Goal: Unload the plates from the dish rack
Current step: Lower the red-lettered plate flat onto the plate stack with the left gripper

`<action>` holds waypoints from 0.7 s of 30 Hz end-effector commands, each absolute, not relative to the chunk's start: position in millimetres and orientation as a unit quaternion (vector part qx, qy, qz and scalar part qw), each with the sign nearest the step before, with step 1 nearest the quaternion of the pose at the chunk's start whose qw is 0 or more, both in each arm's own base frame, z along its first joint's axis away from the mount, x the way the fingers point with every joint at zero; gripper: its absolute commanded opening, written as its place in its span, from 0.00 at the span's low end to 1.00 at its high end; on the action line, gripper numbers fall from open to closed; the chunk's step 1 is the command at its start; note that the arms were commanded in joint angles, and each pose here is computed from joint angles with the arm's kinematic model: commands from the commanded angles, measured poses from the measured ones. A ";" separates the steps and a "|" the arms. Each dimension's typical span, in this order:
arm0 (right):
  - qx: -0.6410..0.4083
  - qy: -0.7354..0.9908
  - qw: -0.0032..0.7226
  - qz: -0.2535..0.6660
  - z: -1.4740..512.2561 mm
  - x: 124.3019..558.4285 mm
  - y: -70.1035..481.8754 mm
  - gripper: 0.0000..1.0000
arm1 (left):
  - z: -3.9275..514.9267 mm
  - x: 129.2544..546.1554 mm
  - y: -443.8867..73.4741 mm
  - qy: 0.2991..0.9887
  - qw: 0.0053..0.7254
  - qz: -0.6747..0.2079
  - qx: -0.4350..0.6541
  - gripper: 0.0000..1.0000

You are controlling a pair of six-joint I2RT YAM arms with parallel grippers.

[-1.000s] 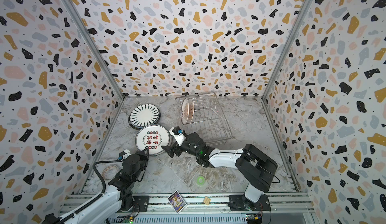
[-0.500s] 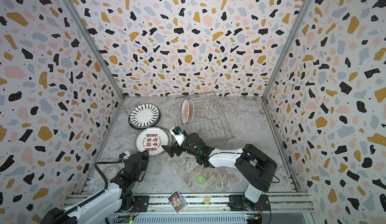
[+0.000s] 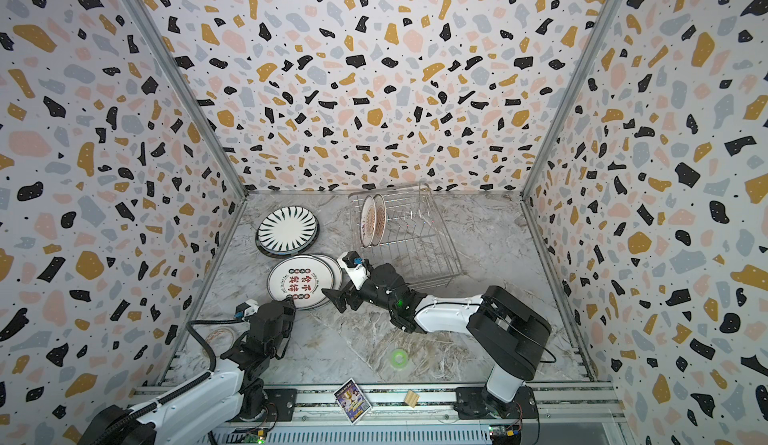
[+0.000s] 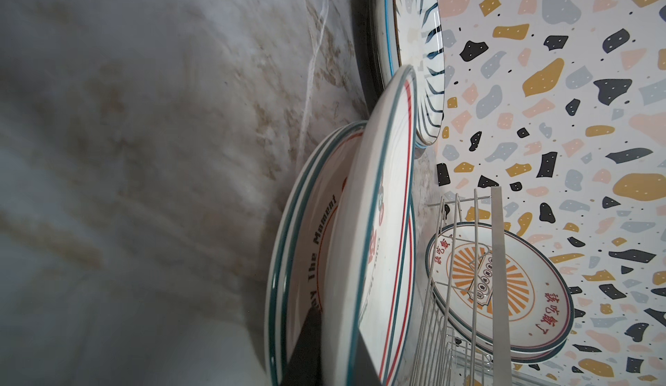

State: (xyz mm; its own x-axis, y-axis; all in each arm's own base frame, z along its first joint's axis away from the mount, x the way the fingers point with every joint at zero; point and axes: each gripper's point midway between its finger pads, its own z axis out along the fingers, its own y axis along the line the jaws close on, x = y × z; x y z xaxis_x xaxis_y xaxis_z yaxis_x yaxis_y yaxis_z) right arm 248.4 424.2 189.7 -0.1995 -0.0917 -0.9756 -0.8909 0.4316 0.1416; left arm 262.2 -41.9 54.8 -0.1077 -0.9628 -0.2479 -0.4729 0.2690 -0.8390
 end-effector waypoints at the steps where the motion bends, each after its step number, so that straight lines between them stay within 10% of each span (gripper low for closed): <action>1: -0.359 0.658 0.535 0.390 210.5 250.9 426.0 0.99 | 86.0 279.1 -43.9 0.654 0.443 -0.326 -0.519 0.13; 21: -0.350 0.665 0.539 0.382 208.7 255.8 424.0 1.00 | 82.7 278.4 -55.3 0.688 0.431 -0.325 -0.485 0.38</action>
State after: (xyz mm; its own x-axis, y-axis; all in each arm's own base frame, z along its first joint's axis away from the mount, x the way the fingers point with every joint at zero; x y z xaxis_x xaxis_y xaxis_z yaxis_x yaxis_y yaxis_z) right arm 253.3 421.8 189.4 -0.1981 -0.0887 -0.9762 -0.8776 0.4596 0.1363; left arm 269.1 -47.5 63.9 -0.1373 -0.9520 -0.2736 -0.4460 0.3060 -0.8411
